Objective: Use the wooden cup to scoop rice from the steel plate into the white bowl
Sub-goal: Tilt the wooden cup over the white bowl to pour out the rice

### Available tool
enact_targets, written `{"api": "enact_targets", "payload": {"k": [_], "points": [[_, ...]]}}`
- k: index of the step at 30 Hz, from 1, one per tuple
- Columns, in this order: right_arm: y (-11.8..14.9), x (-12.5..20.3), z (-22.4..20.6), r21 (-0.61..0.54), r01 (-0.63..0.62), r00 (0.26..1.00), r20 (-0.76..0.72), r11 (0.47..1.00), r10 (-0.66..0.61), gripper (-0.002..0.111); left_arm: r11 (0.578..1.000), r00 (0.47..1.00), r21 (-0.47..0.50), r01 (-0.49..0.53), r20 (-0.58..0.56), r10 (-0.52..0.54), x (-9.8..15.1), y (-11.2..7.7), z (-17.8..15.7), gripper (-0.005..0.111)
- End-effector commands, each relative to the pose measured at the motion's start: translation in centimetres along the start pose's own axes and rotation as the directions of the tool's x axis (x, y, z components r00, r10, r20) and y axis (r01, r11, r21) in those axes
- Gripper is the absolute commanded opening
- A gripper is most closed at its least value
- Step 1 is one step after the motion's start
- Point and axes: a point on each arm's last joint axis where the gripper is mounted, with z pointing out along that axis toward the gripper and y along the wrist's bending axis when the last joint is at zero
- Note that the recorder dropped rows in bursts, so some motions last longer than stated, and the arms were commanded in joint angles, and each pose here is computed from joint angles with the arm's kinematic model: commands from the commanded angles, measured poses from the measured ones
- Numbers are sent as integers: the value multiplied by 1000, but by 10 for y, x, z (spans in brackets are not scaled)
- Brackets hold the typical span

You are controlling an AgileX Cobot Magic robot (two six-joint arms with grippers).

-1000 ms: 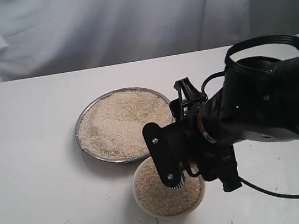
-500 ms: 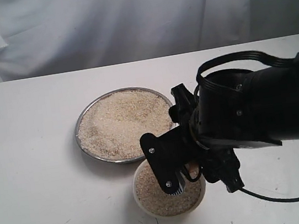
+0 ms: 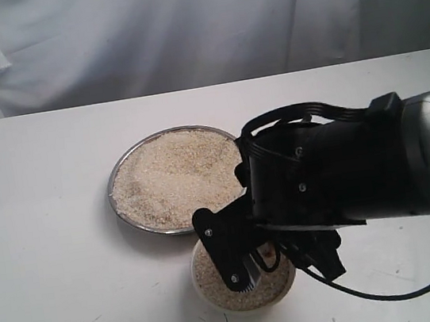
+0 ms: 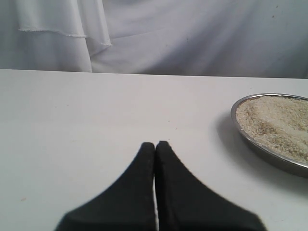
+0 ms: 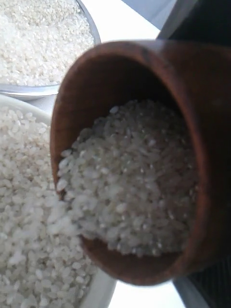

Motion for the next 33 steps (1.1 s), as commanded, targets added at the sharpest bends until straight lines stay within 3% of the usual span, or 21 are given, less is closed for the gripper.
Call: {"api": "enact_targets", "payload": {"k": [1,8,33], "points": [[-3,2,-3,13,1,1000,-26,1000,-1,0,1000,1000,2,4,7,-4,1,0,0,0],[-2,-1,-7,52,20,995,-103,998,-15,0,1000,1000,2,4,7,-4,1,0,0,0],[-3,-14,-16,110,85,986,-150,990,-68,0,1000,1000,2,4,7,-4,1,0,0,0]]}}
